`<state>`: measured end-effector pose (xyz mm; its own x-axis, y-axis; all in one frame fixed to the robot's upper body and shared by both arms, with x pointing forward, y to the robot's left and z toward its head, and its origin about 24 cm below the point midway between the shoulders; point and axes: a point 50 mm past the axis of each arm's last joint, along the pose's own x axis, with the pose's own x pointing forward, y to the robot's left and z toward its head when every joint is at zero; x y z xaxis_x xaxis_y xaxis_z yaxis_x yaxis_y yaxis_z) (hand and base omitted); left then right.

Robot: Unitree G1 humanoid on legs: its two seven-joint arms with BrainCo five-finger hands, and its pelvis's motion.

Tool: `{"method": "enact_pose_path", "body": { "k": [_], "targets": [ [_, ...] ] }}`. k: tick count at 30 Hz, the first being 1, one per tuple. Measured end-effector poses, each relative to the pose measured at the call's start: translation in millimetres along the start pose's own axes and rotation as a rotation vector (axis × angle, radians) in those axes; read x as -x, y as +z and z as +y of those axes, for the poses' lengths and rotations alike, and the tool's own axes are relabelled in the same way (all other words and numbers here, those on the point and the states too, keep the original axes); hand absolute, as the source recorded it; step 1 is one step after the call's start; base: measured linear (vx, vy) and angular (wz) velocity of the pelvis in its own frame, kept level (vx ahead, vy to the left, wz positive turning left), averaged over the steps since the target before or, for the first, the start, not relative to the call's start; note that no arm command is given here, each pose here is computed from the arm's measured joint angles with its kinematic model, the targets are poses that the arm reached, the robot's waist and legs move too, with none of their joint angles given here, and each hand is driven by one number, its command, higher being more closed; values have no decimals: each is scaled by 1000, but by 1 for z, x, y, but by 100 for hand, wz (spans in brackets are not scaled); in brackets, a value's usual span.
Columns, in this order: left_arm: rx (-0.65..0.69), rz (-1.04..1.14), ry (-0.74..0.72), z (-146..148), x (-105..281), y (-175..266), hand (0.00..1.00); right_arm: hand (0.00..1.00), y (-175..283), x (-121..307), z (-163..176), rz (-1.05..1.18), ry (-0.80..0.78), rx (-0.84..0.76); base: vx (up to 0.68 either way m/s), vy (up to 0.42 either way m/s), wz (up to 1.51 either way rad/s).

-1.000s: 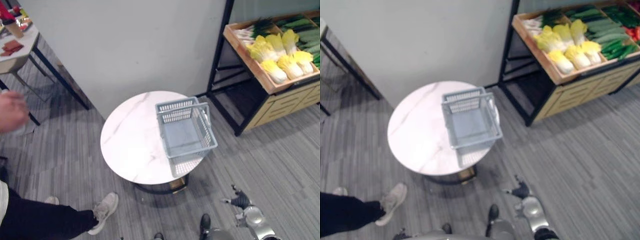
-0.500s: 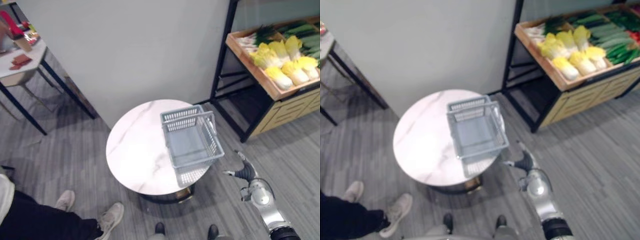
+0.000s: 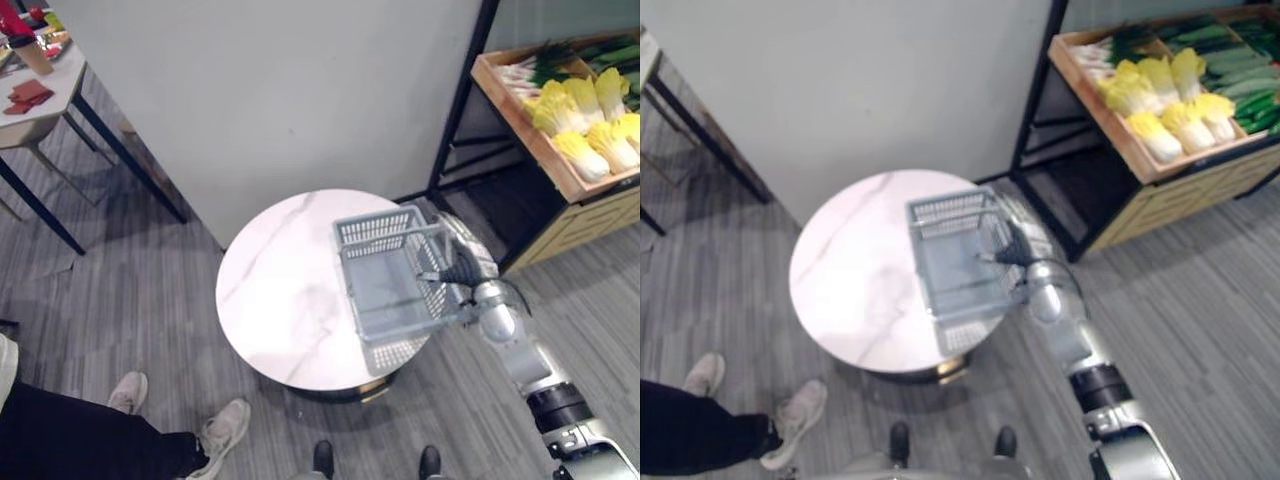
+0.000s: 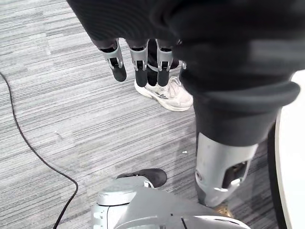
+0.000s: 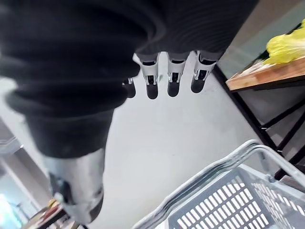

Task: Pick vegetable in the basket

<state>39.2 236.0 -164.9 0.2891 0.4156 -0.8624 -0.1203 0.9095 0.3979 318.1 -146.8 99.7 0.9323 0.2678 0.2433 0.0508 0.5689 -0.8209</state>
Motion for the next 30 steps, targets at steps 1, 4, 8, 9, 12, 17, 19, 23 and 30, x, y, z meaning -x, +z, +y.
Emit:
{"method": "enact_pose_path", "body": {
  "k": [1, 4, 8, 9, 12, 17, 19, 23, 30],
  "targets": [
    [0, 0, 0, 0, 0, 0, 0, 0, 2, -3, 3, -10, 19, 8, 24, -10, 11],
    [10, -11, 4, 1, -1, 3, 0, 0, 6, -18, 17, -29, 129, 72, 18, -2, 8],
    [44, -21, 13, 1, -1, 7, 0, 0, 3, -39, 23, -16, 239, 178, 3, 2, 23],
    [53, -24, 16, 2, -1, 8, 0, 0, 2, -45, 19, -9, 238, 201, -15, 4, 22],
    [59, -33, 19, 2, -1, 10, 0, 0, 3, -64, 3, 10, 213, 245, -17, 3, 9],
    [77, -45, 22, 3, -2, 15, 0, 0, 12, -89, -28, 27, 140, 293, -3, -1, 7],
    [106, -55, 22, 3, -3, 22, 0, 0, 14, -97, -45, 28, 98, 321, 7, -3, 4],
    [103, -76, 17, 1, -4, 28, 0, 0, 20, -105, -85, 37, -38, 307, 0, 0, 0],
    [98, -106, 1, -3, -4, 35, 0, 0, 20, -104, -115, 54, -181, 291, 9, -4, -6]
  ]
}}
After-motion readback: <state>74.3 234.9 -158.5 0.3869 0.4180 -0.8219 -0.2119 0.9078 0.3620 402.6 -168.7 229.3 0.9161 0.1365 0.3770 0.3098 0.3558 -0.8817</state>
